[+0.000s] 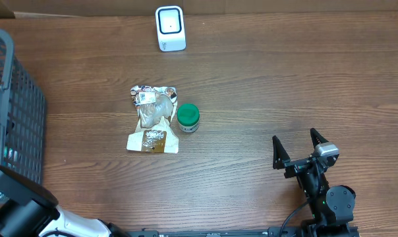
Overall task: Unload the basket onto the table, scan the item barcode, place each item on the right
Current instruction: 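Reach the left gripper into the basket to the green tissue pack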
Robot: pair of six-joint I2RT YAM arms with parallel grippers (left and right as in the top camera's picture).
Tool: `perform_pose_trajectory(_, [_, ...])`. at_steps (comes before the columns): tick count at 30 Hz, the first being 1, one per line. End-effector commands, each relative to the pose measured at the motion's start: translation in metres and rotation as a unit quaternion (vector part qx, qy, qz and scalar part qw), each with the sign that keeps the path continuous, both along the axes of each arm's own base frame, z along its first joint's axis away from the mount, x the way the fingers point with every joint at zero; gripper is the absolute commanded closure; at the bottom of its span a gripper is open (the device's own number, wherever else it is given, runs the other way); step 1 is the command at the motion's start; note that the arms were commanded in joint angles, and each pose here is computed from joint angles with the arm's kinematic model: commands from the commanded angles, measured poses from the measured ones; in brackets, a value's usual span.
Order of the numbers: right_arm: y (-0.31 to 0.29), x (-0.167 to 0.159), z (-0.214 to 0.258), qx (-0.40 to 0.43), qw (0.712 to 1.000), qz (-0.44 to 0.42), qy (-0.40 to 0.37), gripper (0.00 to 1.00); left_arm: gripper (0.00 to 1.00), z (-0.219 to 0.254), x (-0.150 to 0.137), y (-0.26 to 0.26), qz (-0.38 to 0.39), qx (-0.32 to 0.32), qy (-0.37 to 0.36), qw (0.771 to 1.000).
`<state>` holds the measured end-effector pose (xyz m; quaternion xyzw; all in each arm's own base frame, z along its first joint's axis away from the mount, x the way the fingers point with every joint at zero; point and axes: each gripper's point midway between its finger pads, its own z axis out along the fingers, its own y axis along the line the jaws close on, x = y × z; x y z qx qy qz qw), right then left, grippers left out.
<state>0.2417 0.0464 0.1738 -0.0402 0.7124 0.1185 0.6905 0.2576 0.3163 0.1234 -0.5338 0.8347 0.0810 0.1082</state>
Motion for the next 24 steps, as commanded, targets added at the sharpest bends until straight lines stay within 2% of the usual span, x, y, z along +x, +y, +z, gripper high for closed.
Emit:
perform_pose_trajectory(1, [0.000,0.000,-0.002,0.002,1.000,0.000,-0.001,0.00,0.13,-0.023,-0.006,0.004,-0.006,-0.010,0.032,0.999])
perform_pose_trajectory(10, [0.000,0.000,-0.002,0.002,1.000,0.000,-0.002,0.00,0.11,-0.056,-0.015,0.013,0.014,-0.015,0.081,0.997])
perform_pose_trajectory(18, [0.000,0.000,-0.002,0.002,1.000,0.000,-0.002,0.00,0.10,-0.078,-0.001,0.020,0.014,-0.021,0.063,0.998])
perform_pose_trajectory(24, [0.000,0.000,-0.002,0.002,1.000,0.000,-0.002,0.00,0.12,-0.097,-0.002,0.019,0.016,-0.036,0.075,0.996])
